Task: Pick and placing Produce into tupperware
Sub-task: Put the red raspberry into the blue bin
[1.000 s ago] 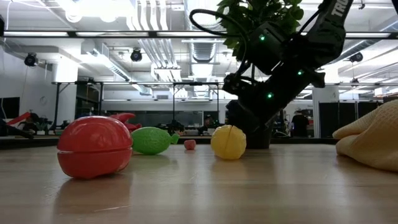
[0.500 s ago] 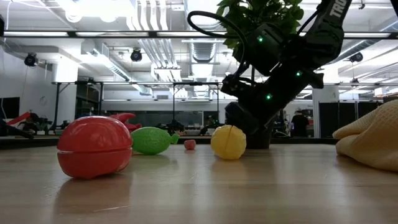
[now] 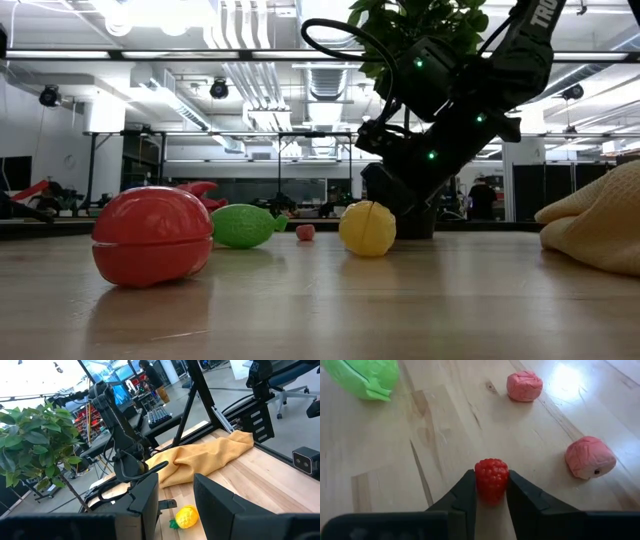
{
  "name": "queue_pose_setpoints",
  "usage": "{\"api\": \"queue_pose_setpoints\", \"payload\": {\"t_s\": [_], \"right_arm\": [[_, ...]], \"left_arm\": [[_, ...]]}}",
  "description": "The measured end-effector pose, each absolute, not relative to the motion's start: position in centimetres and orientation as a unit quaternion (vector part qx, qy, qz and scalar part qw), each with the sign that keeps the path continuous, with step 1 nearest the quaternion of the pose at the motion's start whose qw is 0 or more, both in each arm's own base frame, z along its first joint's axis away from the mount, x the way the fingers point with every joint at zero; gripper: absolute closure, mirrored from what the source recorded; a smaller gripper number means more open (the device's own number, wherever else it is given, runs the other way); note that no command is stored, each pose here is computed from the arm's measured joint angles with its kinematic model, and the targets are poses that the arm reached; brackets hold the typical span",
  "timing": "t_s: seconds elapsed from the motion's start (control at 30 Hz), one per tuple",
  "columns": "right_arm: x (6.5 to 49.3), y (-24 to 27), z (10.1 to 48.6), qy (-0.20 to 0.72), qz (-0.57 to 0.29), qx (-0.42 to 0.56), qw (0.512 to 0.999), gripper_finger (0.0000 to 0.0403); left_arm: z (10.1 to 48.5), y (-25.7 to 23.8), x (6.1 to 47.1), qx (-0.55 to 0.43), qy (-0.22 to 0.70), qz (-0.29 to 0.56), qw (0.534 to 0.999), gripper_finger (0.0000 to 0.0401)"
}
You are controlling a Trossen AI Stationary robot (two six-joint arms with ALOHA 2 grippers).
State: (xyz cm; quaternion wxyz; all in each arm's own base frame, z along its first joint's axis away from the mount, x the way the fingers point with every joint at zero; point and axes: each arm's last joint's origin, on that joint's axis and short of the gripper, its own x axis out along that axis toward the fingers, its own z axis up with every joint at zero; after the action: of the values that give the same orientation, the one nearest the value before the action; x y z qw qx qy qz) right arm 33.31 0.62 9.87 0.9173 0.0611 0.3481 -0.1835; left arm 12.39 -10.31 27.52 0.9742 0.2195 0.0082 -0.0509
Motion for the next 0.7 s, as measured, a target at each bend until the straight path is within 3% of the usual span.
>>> {"api": "queue_pose_setpoints", "payload": {"t_s": [0.33, 0.7], "right_arm": [[33.3, 1.5, 10.5, 0.337, -0.171, 0.064, 0.924, 0.0323], [33.9, 4.1, 14.9, 0.274, -0.123, 0.052, 0.952, 0.0328]], "left_arm": [[27.5, -10.3, 12.4, 0.219, 0.008, -0.051, 0.974, 0.0292], [27.5, -10.3, 12.4, 0.219, 0.008, -0.051, 0.974, 0.0292]]}}
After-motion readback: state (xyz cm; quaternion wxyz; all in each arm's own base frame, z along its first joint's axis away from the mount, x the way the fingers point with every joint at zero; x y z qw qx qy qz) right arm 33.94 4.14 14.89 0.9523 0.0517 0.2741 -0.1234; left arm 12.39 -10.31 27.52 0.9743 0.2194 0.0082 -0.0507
